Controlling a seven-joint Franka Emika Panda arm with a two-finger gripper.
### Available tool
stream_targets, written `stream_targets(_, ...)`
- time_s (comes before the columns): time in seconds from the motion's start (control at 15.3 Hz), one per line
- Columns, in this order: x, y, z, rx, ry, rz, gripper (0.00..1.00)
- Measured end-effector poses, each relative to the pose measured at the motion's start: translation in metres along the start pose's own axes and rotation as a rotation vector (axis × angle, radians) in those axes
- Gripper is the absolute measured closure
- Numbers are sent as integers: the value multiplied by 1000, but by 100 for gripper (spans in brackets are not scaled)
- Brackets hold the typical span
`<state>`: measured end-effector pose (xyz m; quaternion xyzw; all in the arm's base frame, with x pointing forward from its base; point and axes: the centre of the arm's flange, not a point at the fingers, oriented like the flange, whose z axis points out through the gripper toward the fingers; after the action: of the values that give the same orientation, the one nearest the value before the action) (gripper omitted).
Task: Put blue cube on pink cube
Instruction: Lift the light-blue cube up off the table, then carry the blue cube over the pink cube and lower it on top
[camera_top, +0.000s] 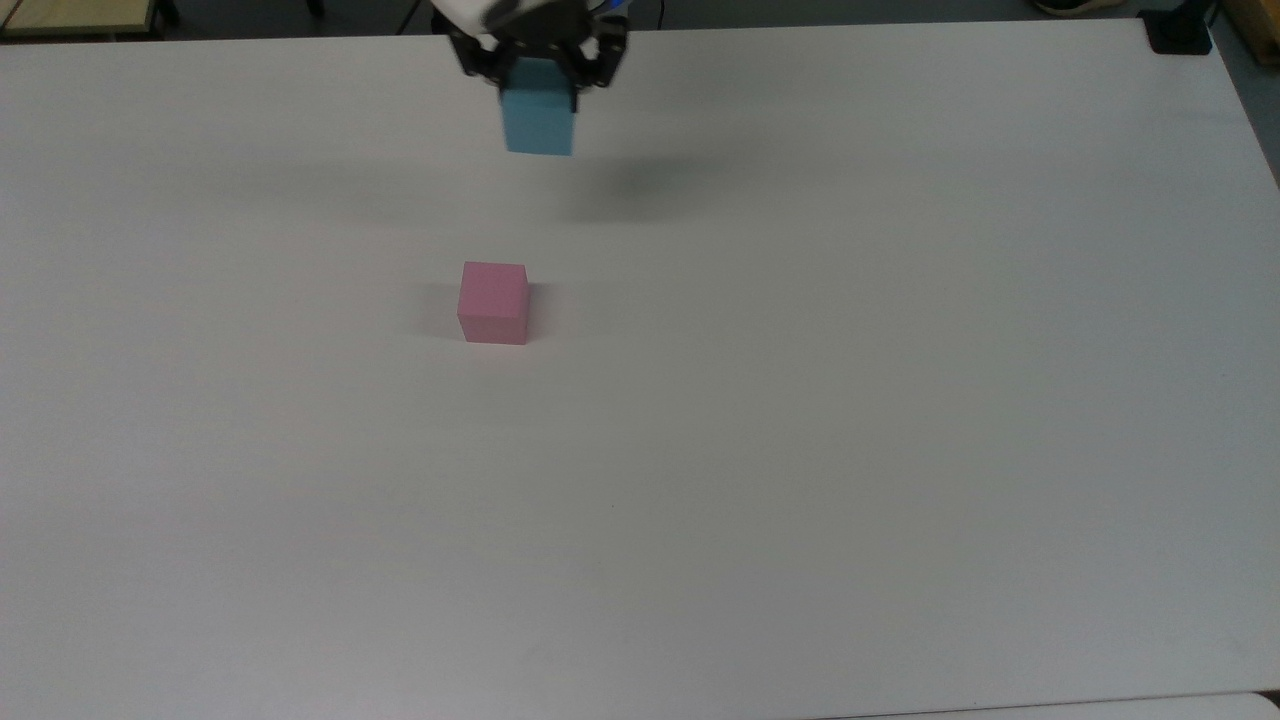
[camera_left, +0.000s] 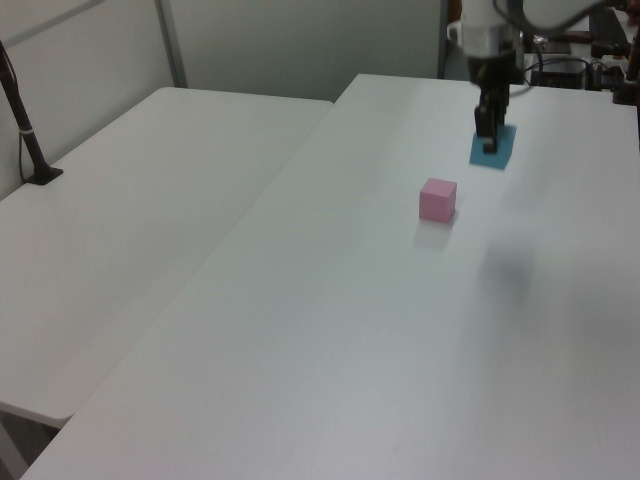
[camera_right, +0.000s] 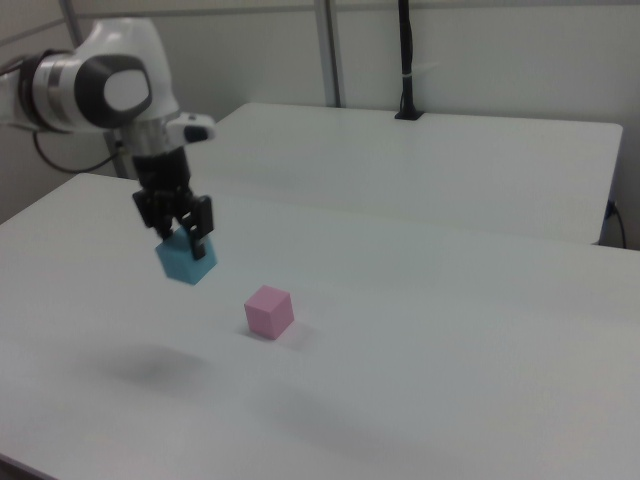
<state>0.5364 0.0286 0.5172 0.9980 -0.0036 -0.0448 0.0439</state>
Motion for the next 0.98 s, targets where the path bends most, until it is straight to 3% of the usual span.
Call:
stream_targets(0.39, 12, 48, -30, 12, 75, -3, 40)
stream_targets(0.72, 42, 46, -14, 11, 157, -4, 40)
stream_targets(0.98, 67, 49, 1, 8, 155, 4, 41)
